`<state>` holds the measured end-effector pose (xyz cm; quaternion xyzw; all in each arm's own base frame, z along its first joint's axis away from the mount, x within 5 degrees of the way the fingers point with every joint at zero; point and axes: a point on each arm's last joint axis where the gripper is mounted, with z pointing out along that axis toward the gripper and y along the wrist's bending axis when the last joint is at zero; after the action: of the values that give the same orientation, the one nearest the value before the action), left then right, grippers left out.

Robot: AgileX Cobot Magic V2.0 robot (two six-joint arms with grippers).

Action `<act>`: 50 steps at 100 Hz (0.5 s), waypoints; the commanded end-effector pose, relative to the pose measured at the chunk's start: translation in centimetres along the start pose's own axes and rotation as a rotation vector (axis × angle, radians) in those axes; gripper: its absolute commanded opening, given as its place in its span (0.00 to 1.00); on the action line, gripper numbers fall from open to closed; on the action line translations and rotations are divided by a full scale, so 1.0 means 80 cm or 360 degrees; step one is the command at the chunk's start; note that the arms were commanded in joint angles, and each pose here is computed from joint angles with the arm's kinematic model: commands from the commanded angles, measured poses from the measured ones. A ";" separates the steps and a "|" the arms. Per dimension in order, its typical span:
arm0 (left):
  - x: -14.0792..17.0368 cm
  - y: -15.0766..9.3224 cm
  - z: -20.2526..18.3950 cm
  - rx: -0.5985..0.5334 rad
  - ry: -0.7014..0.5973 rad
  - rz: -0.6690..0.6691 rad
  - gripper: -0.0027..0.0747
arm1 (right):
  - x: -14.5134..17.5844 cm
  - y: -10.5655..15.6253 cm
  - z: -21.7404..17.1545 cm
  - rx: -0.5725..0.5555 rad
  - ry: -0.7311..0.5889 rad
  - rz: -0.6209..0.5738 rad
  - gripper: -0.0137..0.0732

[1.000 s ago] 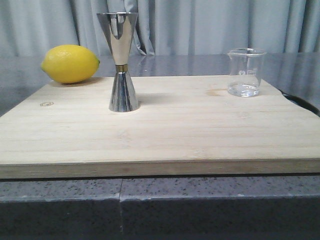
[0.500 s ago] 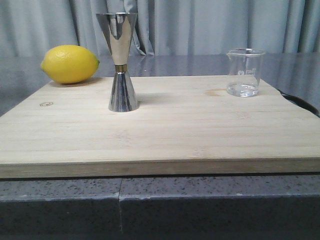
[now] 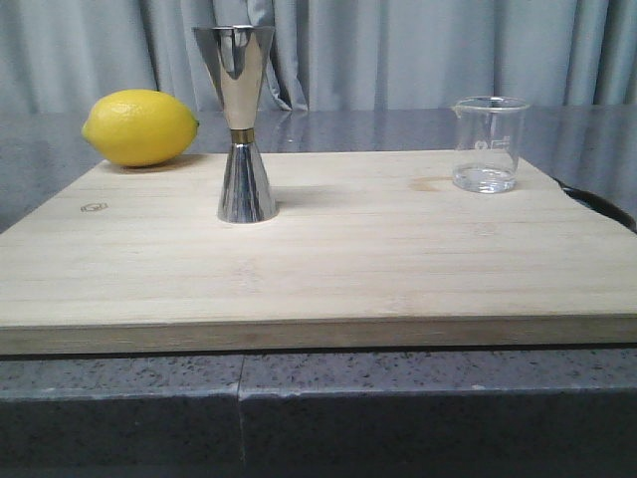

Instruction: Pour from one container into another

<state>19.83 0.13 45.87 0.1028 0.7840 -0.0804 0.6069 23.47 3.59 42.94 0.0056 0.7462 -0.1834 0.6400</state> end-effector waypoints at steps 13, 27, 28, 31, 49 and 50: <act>-0.006 -0.020 -0.042 -0.0012 -0.0164 -0.0021 0.63 | -0.033 -0.017 -0.046 -0.0080 -0.0210 0.0074 0.68; 0.011 -0.029 -0.054 0.0000 -0.0146 -0.0033 0.63 | -0.036 -0.039 -0.070 -0.0007 -0.0221 0.0096 0.68; 0.013 -0.030 -0.055 -0.0001 -0.0145 -0.0034 0.63 | -0.035 -0.042 -0.072 0.0009 -0.0215 0.0097 0.68; 0.018 -0.031 -0.057 -0.0002 -0.0141 -0.0038 0.63 | -0.035 -0.047 -0.077 0.0033 -0.0205 0.0082 0.68; 0.049 -0.032 -0.056 -0.0037 -0.0039 -0.0027 0.63 | -0.026 -0.068 -0.101 0.0165 -0.0080 0.0038 0.68; 0.052 -0.032 -0.056 -0.0036 -0.0030 -0.0031 0.63 | -0.025 -0.067 -0.102 0.0160 -0.0079 0.0039 0.68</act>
<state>14.24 -1.09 42.96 0.1070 0.7900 -0.0801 0.5983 16.16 2.00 45.97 0.0355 0.7299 -0.2026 0.6519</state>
